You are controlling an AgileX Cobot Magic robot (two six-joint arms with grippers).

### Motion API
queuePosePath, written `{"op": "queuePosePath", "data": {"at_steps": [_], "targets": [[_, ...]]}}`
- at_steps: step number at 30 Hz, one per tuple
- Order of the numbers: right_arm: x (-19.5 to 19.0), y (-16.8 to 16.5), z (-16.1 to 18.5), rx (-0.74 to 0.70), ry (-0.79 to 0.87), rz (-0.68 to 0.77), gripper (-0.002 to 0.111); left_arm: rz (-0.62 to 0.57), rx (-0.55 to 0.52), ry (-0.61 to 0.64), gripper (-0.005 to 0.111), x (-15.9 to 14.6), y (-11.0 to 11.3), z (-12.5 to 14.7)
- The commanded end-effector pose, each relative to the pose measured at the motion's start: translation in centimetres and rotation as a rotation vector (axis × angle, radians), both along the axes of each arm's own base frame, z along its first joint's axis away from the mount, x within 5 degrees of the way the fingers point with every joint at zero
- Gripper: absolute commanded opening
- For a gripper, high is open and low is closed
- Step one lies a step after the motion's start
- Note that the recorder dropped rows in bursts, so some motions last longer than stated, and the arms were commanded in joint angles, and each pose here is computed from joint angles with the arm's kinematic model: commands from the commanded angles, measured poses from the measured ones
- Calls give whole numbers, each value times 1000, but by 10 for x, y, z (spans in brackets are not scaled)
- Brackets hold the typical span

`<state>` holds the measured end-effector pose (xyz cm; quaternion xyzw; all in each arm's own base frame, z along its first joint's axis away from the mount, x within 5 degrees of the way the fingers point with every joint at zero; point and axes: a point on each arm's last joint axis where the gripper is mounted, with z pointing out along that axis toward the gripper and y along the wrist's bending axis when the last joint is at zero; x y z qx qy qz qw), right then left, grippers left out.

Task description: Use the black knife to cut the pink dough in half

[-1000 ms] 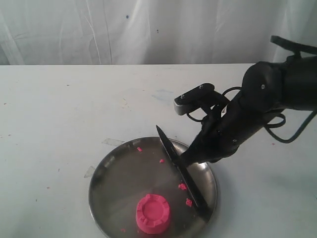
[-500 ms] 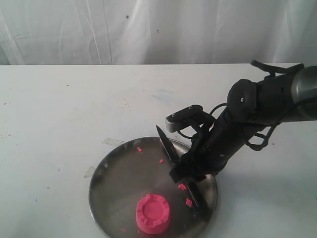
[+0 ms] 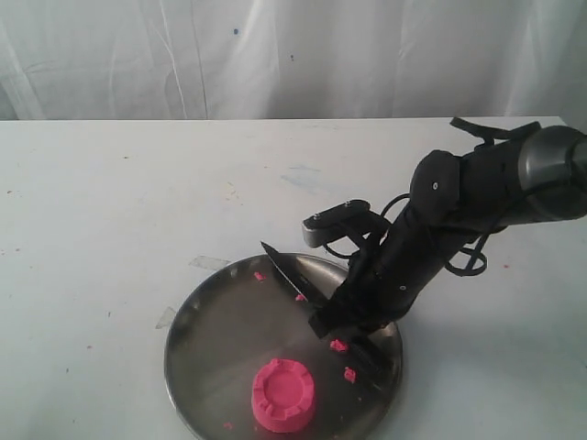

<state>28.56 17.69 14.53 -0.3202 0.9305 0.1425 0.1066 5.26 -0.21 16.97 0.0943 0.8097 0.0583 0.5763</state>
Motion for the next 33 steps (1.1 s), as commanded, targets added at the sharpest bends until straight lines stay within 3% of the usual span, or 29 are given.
{"op": "queuePosePath", "data": {"at_steps": [1, 14, 21, 33], "targets": [[4, 3, 12, -19, 22, 67, 3, -4, -9, 2, 0, 0, 0, -1], [-30, -12, 40, -139, 333, 206, 0, -4, -9, 2, 0, 0, 0, -1], [-25, -24, 25, -257, 228, 138, 0, -4, -9, 2, 0, 0, 0, -1], [-24, -25, 18, -245, 190, 108, 4, -4, -9, 2, 0, 0, 0, -1]]}}
